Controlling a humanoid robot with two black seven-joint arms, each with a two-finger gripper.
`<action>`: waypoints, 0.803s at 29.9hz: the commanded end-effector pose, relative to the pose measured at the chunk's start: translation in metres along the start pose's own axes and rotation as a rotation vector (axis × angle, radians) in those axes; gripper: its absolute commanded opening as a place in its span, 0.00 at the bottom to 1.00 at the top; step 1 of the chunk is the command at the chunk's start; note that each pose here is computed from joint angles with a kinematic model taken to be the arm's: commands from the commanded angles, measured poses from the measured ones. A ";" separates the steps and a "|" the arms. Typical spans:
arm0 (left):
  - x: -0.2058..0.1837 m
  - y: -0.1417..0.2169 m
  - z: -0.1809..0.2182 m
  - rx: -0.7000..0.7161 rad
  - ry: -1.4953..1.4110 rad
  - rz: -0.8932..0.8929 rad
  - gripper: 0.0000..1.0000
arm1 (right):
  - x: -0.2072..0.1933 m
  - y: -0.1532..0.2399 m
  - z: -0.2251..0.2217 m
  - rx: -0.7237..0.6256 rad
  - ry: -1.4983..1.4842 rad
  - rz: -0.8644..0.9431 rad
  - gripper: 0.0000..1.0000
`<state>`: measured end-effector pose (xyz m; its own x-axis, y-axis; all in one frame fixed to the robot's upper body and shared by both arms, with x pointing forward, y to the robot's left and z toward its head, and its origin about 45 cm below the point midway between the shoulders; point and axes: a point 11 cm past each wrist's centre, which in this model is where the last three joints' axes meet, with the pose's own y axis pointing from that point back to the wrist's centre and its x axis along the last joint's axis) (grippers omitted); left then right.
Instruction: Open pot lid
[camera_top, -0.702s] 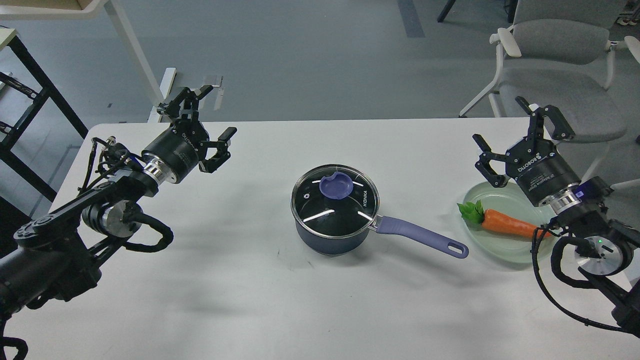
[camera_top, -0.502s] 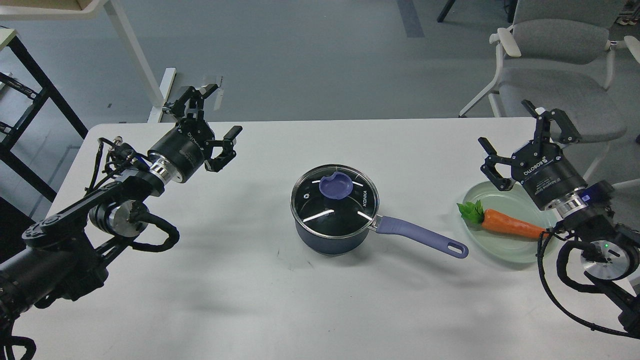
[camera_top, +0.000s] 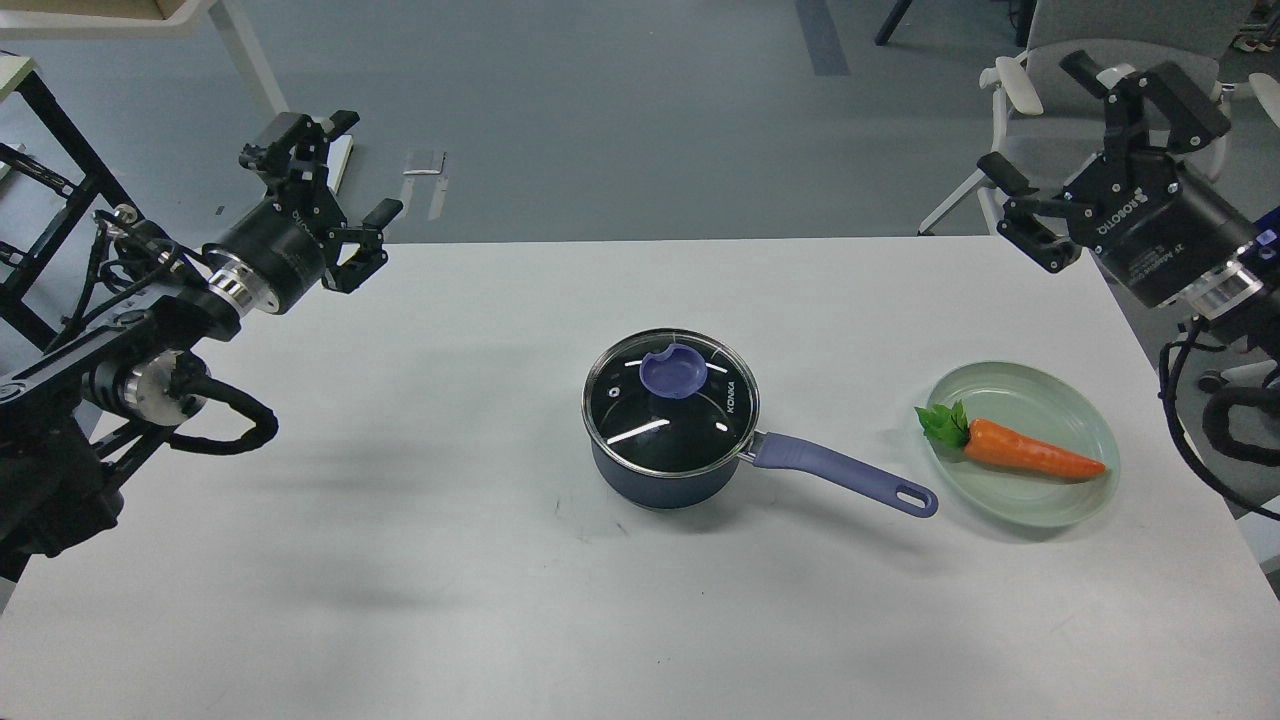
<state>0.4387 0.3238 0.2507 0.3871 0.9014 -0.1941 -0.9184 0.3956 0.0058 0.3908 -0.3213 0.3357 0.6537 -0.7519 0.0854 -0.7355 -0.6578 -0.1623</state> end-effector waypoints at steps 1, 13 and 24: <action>0.003 0.003 0.009 -0.014 -0.016 -0.002 0.99 | -0.035 -0.025 -0.009 -0.077 0.262 -0.221 1.00; -0.012 -0.010 0.043 -0.104 -0.038 -0.060 0.99 | -0.116 -0.016 0.021 -0.286 1.066 -0.846 1.00; -0.034 -0.014 0.045 -0.104 -0.079 -0.127 0.99 | -0.103 0.046 0.076 -0.448 1.349 -1.061 1.00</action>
<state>0.4424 0.2989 0.3027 0.4949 0.8612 -0.1155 -0.8677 0.4827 -0.1187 0.3130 -0.2633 0.2599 0.3925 0.5887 0.7067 -0.2967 -0.6462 0.7031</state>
